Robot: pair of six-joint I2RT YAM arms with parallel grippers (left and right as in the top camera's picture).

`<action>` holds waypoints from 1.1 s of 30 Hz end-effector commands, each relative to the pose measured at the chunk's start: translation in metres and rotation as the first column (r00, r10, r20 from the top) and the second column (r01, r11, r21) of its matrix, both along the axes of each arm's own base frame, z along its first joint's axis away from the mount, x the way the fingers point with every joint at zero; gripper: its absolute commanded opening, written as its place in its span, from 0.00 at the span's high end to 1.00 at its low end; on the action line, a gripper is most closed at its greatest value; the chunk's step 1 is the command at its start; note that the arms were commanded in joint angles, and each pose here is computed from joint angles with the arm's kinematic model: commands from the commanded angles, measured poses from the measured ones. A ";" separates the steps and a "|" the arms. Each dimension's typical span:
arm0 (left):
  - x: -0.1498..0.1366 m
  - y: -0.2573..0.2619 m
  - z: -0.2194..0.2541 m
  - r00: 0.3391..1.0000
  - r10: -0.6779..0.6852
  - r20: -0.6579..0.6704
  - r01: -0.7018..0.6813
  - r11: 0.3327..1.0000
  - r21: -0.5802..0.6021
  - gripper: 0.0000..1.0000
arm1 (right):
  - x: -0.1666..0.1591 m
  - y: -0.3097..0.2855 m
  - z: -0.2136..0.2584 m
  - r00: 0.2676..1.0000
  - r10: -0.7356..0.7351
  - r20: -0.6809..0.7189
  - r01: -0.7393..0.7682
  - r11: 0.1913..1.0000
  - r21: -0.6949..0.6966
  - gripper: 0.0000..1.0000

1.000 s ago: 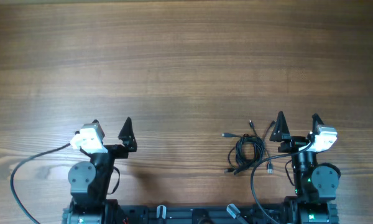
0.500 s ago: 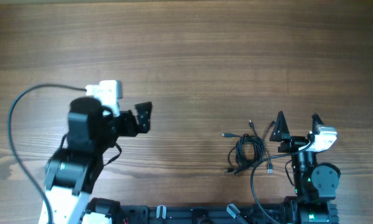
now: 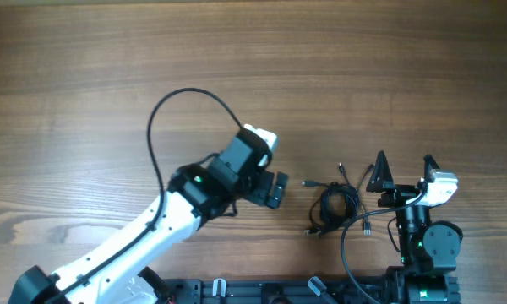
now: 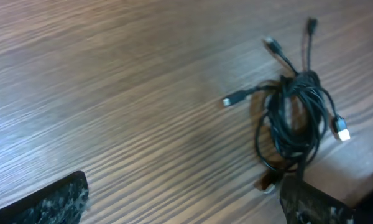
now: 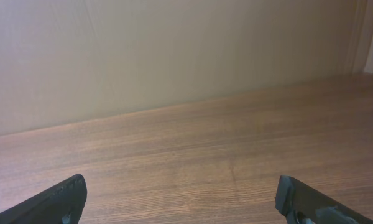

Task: Untangle cables
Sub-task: 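Reach the left gripper over to the black cable bundle and grasp it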

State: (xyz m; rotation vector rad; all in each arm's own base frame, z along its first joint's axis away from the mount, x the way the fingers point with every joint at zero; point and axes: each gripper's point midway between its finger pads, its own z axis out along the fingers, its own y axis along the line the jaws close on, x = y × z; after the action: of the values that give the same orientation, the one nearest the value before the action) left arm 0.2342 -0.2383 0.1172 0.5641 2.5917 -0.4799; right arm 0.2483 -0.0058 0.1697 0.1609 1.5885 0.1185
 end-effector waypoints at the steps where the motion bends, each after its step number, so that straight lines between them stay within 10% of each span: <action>1: 0.009 -0.018 0.012 0.999 0.017 0.031 -0.015 0.998 -0.068 0.00 | 0.000 0.002 0.001 1.000 0.011 0.006 -0.011 1.000 -0.018 0.00; 33: -0.006 -0.122 -0.099 0.982 0.109 -0.151 -0.115 0.993 -0.033 0.09 | 0.000 0.002 0.001 1.000 0.011 0.006 -0.011 1.000 -0.018 0.00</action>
State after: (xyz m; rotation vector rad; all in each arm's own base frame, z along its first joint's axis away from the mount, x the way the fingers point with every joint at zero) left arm 0.2257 -0.3601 0.0352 0.3919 2.7069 -0.6078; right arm 0.2483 -0.0058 0.1697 0.1609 1.5885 0.1185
